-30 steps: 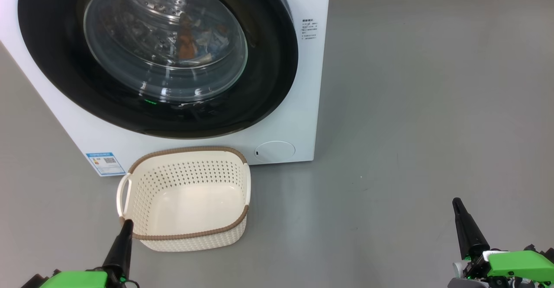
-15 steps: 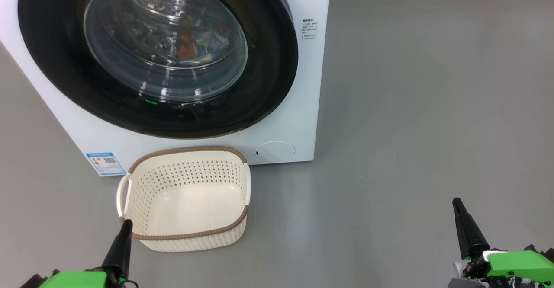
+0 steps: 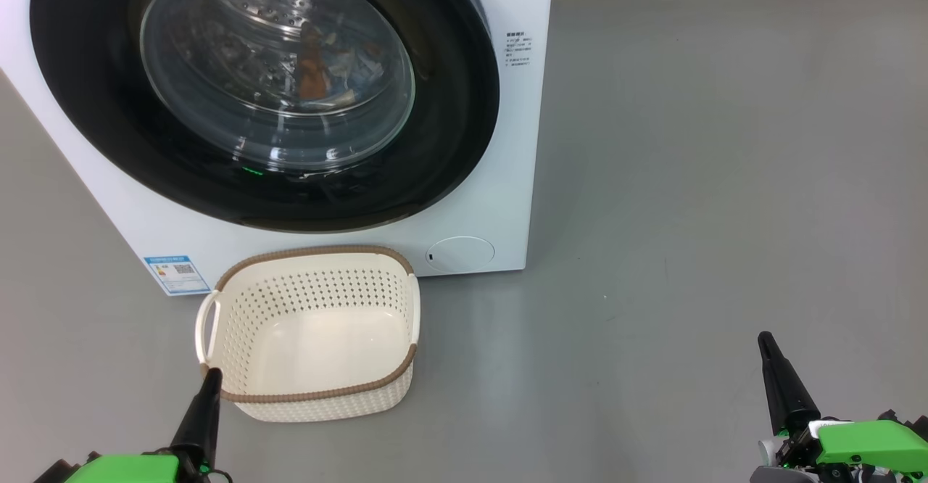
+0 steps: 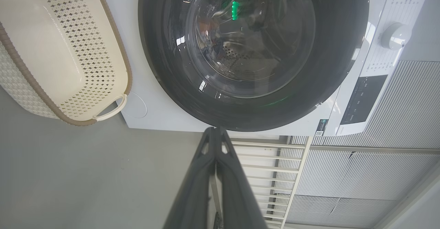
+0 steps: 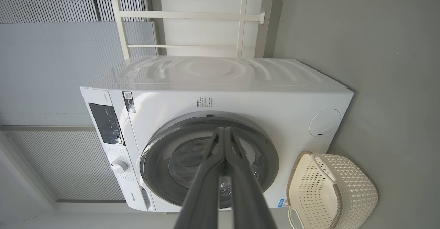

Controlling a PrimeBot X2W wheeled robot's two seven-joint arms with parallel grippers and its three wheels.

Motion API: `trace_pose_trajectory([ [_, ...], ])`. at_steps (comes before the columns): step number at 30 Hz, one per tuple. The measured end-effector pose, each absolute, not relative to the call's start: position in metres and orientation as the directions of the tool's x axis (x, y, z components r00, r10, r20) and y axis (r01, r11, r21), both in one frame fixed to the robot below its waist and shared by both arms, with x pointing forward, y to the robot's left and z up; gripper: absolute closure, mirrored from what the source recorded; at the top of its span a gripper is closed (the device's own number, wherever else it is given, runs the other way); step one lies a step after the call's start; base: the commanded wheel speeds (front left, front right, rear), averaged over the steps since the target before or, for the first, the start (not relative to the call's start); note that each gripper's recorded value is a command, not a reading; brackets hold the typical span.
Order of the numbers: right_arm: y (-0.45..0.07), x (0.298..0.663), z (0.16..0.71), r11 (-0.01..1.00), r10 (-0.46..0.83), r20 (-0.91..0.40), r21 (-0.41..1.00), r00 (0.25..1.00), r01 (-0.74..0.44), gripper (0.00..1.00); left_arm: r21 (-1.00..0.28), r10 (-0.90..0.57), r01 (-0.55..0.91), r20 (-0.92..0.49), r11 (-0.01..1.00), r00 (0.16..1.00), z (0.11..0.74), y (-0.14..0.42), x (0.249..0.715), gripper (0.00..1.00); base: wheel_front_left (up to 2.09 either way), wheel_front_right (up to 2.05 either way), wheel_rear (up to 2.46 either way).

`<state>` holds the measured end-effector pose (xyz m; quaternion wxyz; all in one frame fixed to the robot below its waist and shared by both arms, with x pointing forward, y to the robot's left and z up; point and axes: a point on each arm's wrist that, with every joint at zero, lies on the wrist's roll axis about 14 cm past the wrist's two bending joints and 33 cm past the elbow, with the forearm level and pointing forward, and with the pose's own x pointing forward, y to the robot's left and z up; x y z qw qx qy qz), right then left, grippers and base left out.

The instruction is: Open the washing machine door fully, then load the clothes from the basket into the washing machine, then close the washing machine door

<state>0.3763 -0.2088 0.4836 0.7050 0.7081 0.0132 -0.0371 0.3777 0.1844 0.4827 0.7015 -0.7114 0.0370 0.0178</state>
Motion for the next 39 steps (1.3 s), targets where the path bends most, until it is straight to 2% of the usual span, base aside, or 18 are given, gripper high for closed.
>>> trace_pose_trajectory([
  [39,-0.2089,0.3763,0.4836,-0.006,-0.034,-0.071,0.997,0.997,0.071,1.00,-0.997,-0.028,-0.078,-0.077,-0.013,0.997,0.4827,0.1845,0.3777,1.00,0.00,0.00,0.00],
])
